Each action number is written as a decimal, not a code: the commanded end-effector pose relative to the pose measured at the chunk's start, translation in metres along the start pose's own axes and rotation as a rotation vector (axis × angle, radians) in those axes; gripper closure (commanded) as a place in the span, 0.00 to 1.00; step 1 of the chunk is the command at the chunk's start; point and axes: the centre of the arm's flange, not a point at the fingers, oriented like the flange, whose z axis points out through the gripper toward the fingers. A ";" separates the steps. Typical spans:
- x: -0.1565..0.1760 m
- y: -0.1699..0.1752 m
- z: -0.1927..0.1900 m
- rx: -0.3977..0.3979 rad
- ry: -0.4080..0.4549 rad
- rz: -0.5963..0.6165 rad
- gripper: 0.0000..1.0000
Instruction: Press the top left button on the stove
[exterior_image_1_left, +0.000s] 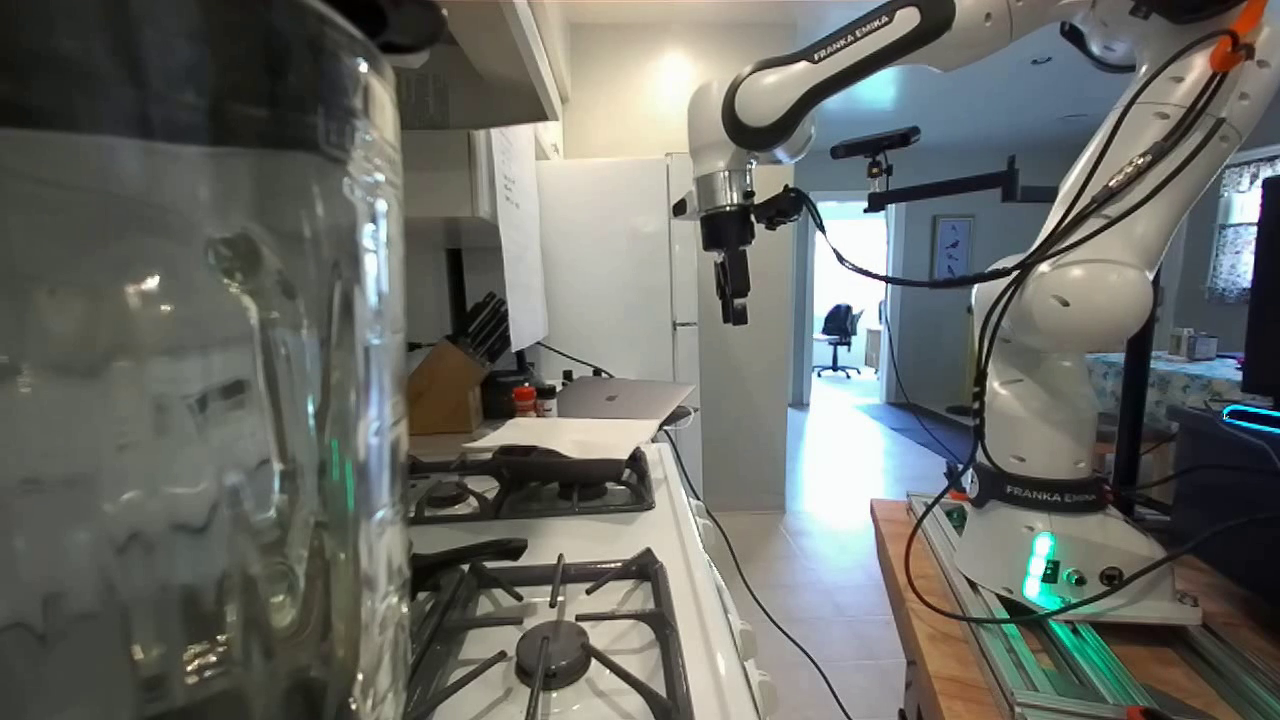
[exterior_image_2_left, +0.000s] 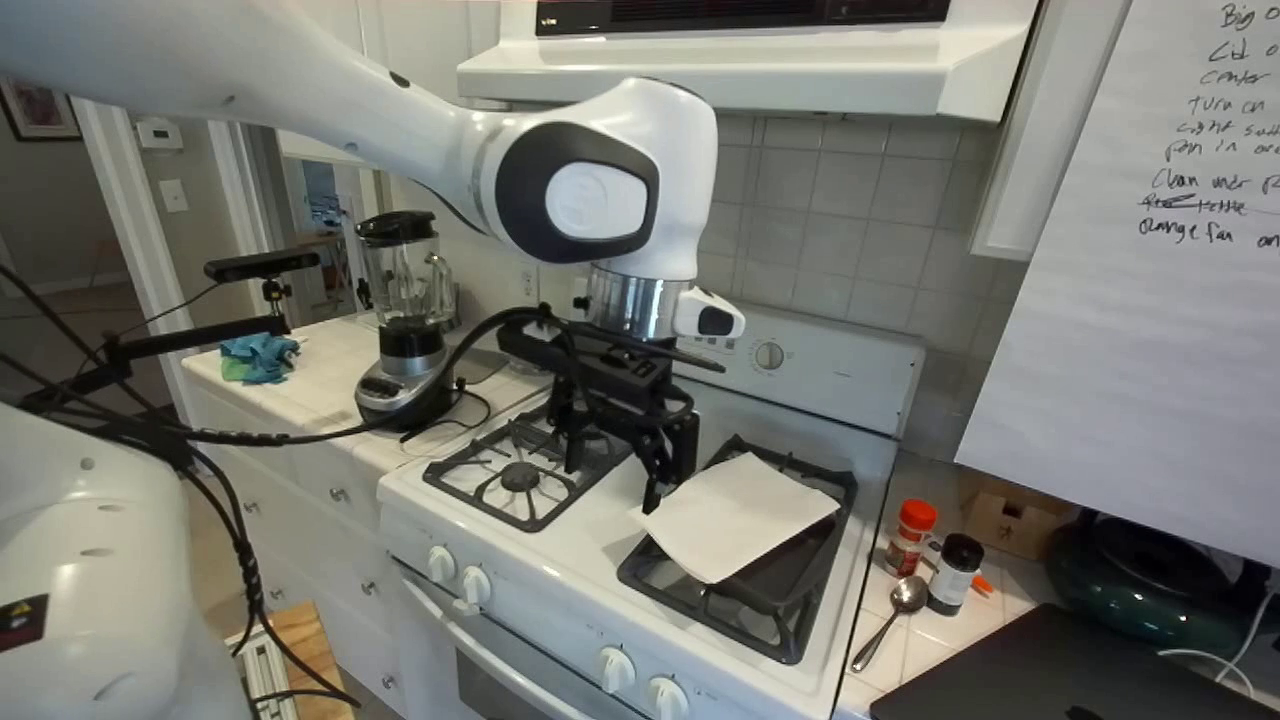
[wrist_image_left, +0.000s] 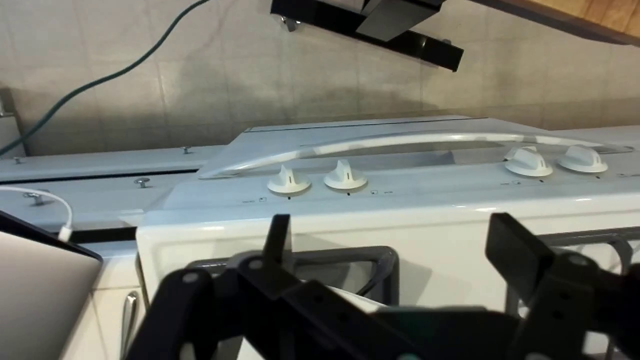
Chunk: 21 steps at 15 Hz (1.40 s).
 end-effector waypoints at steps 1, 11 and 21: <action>0.037 -0.026 0.012 0.021 0.018 -0.069 0.27; 0.148 -0.105 0.021 0.065 0.144 -0.278 0.87; 0.252 -0.175 0.024 0.107 0.333 -0.396 1.00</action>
